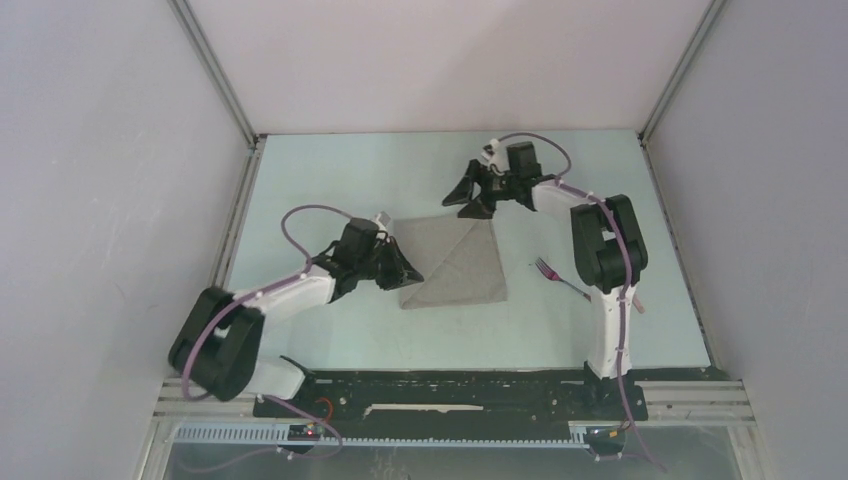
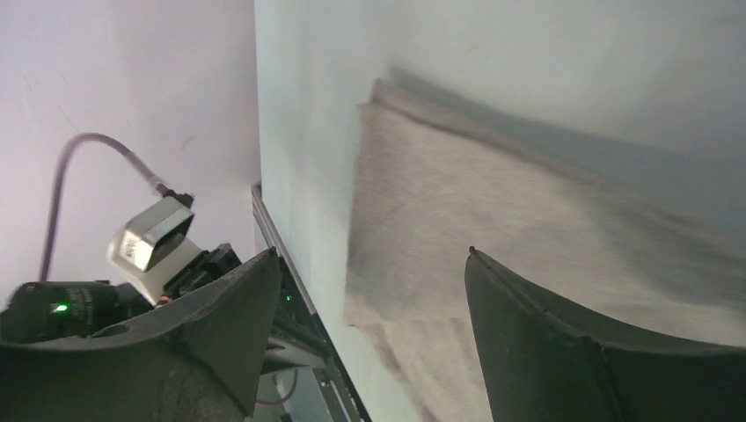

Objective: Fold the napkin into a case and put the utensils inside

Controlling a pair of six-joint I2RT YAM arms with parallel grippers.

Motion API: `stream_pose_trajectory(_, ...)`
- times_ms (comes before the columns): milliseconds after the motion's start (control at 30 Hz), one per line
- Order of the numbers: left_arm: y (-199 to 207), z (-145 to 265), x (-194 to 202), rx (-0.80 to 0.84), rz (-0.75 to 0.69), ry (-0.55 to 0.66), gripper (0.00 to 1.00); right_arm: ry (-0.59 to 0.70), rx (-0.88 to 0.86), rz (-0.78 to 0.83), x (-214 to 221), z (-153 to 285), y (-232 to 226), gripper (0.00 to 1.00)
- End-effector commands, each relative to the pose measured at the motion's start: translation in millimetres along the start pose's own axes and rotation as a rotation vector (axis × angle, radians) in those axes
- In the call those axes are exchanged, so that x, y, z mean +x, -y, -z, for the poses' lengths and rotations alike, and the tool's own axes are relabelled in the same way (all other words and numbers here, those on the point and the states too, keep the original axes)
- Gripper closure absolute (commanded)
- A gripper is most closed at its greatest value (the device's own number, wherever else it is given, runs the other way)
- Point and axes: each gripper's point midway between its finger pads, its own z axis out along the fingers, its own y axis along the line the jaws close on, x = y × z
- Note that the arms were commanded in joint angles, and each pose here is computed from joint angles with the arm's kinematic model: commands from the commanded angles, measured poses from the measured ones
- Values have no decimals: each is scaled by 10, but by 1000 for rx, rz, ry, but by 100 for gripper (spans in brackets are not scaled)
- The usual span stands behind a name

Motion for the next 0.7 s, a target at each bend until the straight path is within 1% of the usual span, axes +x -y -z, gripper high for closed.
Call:
stream_pose_trajectory(0,-21,-266,-119,34,-2,-18,92,34,-84,-45,-160,110,333,16)
stream_pose_trajectory(67,-219,-386,-69,0,25,-40,93,34,-100,-60,-204,119,463,16)
stream_pose_trajectory(233,-606,-527,84,-71,62,-64,94,57,-97,-137,-310,127,834,16)
stream_pose_trajectory(300,-705,-562,156,-83,74,-77,95,79,-91,-176,-353,172,962,17)
stream_pose_trajectory(367,-766,-553,211,-99,69,-86,95,85,-83,-188,-371,206,964,16)
stream_pose_trajectory(467,-690,-439,187,-99,29,-77,91,92,-58,-121,-422,301,727,16)
stream_pose_trajectory(567,-435,-270,94,-49,-9,-64,84,103,-31,-60,-484,415,399,16)
stream_pose_trajectory(667,-113,-108,-2,34,-39,-52,75,104,-54,-18,-495,425,76,15)
